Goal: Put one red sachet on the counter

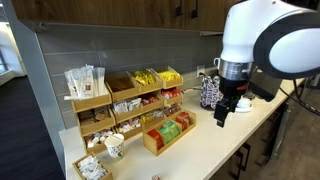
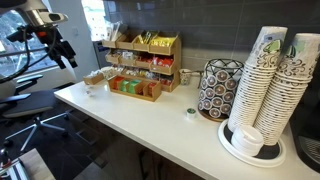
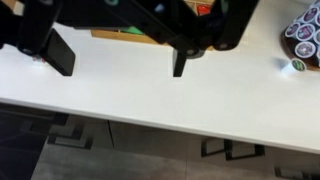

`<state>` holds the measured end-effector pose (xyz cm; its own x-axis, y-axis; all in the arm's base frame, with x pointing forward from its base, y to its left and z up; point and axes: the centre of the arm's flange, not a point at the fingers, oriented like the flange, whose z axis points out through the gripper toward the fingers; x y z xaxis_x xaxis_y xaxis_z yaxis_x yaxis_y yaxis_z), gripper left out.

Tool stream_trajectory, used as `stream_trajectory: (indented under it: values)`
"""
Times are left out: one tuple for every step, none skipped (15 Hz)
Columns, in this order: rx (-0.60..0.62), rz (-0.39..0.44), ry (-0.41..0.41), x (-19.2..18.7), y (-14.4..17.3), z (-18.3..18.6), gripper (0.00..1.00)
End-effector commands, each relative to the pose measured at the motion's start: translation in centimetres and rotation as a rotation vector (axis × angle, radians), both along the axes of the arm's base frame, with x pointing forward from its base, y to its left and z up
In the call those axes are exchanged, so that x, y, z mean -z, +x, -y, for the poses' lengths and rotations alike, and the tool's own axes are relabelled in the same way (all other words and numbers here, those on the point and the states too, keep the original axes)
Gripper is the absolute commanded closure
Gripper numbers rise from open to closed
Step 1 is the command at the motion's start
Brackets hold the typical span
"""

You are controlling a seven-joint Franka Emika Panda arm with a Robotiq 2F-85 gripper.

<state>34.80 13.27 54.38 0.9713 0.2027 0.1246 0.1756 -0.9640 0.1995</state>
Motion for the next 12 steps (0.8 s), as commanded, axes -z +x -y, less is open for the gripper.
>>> stream_trajectory:
  values:
    - [0.013, 0.117, 0.087, 3.7, 5.6, -1.5, 0.0]
    - [0.002, 0.153, 0.119, 4.4, 6.6, -1.8, 0.0]
    - [-0.017, 0.177, 0.141, 5.0, 7.3, -1.9, 0.0]
    - [-0.01, 0.15, 0.101, 3.3, 5.6, -1.5, 0.0]
    - [-0.015, 0.165, 0.115, 4.0, 6.4, -1.7, 0.0]
    - [-0.017, 0.167, 0.122, 4.6, 6.9, -1.7, 0.0]
    - [-0.017, 0.166, 0.125, 4.8, 7.2, -1.7, 0.0]
    - [-0.017, 0.166, 0.125, 4.9, 7.2, -1.7, 0.0]
    - [-0.018, 0.168, 0.125, 4.7, 7.2, -1.8, 0.0]
    - [-0.019, 0.17, 0.126, 4.6, 7.1, -1.8, 0.0]
    - [-0.019, 0.172, 0.126, 4.6, 7.1, -1.8, 0.0]
    - [-0.02, 0.173, 0.126, 4.5, 7.1, -1.8, 0.0]
